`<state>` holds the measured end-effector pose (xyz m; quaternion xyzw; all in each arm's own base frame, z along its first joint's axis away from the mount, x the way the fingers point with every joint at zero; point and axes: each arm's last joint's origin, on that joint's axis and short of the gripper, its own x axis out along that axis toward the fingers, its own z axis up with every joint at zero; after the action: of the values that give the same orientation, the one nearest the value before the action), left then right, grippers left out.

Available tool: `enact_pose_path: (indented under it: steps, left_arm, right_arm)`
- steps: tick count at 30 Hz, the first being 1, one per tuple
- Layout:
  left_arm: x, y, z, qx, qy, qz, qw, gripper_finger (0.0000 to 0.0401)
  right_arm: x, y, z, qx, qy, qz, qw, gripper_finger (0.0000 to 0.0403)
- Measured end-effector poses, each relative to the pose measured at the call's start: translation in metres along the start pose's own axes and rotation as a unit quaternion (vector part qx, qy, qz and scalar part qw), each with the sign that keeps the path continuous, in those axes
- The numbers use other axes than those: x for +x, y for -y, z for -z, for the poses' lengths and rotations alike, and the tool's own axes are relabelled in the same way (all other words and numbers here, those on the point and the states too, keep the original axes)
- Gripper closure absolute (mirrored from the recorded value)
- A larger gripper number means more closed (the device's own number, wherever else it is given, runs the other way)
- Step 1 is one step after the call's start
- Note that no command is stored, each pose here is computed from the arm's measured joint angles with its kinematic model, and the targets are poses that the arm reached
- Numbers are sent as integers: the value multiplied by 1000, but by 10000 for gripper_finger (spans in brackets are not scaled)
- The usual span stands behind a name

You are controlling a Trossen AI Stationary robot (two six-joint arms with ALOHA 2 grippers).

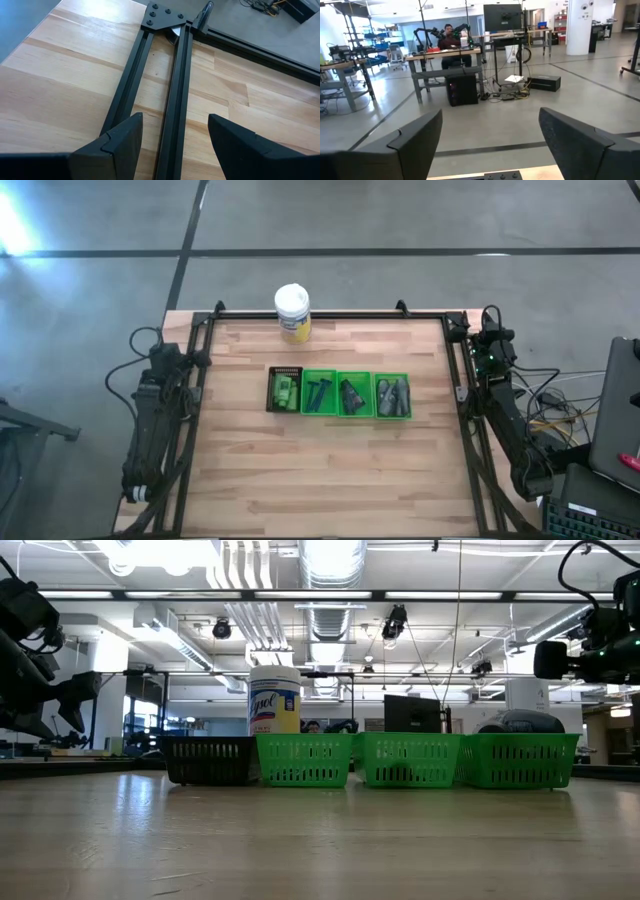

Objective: Pick & Place Travel size toiletries
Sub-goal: Return to Home Position

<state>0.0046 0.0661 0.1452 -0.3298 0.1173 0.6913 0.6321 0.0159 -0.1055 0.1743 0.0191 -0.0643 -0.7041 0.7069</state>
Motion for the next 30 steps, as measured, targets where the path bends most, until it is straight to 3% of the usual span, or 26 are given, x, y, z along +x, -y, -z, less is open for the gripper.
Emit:
enact_pose_path:
  steps: [14,30]
  left_arm:
    - [0,0,0,0,0,0,1000,172]
    - [0,0,0,0,0,0,1000,172]
  right_arm:
    - [0,0,0,0,0,0,1000,42]
    - [0,0,0,0,0,0,1000,84]
